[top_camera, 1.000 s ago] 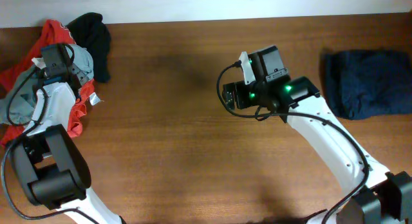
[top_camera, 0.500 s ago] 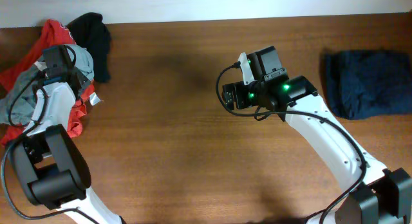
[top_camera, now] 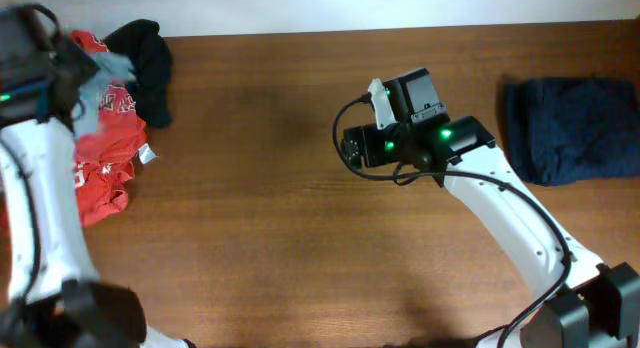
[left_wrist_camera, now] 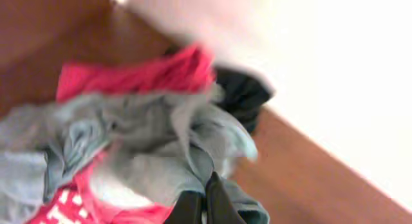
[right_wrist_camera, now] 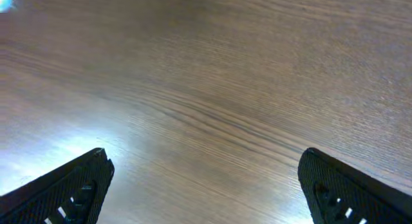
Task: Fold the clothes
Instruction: 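Lift the light blue t-shirt with the left gripper, pulling it off the pile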
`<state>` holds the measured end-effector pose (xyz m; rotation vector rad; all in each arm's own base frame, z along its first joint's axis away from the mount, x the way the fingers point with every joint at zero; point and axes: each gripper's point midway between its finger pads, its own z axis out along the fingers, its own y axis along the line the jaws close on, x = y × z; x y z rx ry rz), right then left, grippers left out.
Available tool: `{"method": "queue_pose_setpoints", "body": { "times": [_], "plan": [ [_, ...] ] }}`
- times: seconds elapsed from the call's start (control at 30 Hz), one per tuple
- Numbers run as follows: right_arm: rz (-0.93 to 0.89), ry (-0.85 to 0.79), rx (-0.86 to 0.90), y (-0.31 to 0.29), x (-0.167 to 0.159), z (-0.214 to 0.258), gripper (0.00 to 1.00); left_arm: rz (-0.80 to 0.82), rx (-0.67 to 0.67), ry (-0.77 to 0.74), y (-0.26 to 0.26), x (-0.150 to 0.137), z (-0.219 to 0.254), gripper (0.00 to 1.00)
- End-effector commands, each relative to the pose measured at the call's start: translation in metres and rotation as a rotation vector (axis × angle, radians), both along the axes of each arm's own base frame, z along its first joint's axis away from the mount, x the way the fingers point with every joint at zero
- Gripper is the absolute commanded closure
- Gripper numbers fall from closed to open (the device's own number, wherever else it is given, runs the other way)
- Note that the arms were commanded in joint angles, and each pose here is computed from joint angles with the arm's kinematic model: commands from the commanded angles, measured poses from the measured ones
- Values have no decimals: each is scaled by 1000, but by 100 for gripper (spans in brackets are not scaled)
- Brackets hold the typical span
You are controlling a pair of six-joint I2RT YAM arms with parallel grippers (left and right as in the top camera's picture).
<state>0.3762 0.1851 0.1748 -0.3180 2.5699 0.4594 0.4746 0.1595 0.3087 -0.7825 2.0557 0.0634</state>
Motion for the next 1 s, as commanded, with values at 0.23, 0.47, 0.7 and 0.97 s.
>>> {"method": "queue_pose_setpoints", "body": {
  "times": [0.23,0.47,0.7,0.97],
  "plan": [
    [37,-48,80,12,-3,64,5,-206,22,-348,-54,-40,147,99],
    [-16,-138,102,-20,-16,142,5,-360,-51,-605,-106,-38,213,99],
    [-229,-166,94,-104,-27,180,4,-531,-148,-876,-172,-42,279,99],
    [-326,-126,140,-142,-33,179,3,-710,-172,-1113,-243,-70,334,99]
  ]
}}
